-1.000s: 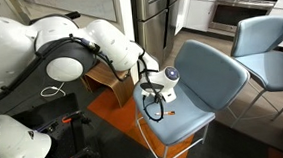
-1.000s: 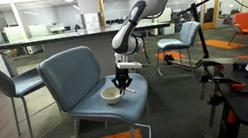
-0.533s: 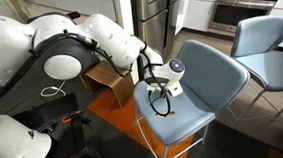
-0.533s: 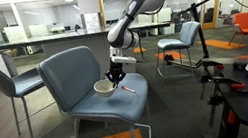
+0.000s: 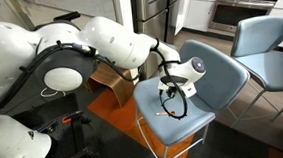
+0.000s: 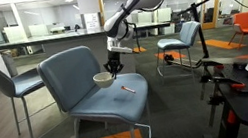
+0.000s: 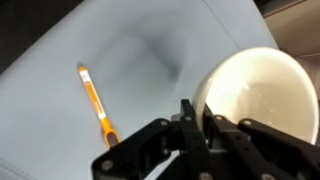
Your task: Move the bowl to the right
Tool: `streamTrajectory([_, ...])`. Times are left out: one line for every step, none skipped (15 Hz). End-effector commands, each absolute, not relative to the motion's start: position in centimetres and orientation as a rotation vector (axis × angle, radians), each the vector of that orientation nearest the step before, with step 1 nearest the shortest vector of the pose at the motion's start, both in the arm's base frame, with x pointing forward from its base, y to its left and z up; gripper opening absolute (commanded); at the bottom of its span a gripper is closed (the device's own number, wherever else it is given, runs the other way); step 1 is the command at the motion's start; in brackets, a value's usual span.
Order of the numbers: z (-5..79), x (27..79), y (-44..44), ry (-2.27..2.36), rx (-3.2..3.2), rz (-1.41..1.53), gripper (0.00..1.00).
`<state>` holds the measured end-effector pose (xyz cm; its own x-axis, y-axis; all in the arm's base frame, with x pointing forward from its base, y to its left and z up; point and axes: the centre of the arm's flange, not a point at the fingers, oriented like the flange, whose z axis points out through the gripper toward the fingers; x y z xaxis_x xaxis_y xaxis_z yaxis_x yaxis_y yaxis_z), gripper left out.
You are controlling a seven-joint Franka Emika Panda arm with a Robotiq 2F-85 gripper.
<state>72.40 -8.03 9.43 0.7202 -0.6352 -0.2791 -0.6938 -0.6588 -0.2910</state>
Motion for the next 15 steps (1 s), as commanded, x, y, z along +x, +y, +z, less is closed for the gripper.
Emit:
streamTrajectory([8.9,76.1,-9.6,1.025,-2.567,0.271,0.03])
streamTrajectory([8.7,76.5,-9.8,1.021,-2.584,0.270,0.03])
streamTrajectory([8.4,76.9,-9.9,1.019,-2.605,0.265,0.03])
streamTrajectory([8.0,77.3,-9.9,1.027,-2.629,0.258,0.03])
streamTrajectory([7.5,77.7,-9.9,1.032,-2.639,0.254,0.03])
streamTrajectory([6.9,78.0,-9.9,1.033,-2.647,0.259,0.03])
streamTrajectory([6.4,78.3,-9.8,1.037,-2.651,0.262,0.03])
streamTrajectory([5.8,78.6,-9.7,1.029,-2.658,0.263,0.03])
streamTrajectory([5.4,78.8,-9.7,1.029,-2.663,0.264,0.03])
streamTrajectory([5.1,79.1,-9.6,1.025,-2.667,0.259,0.03])
streamTrajectory([4.9,79.3,-9.7,1.016,-2.672,0.250,0.03])
streamTrajectory([4.8,79.4,-9.7,1.010,-2.679,0.236,0.03])
streamTrajectory([4.8,79.6,-9.7,1.001,-2.682,0.223,0.03])
streamTrajectory([4.9,79.7,-9.7,0.995,-2.684,0.212,0.03])
streamTrajectory([4.9,79.8,-9.7,0.988,-2.685,0.203,0.03])
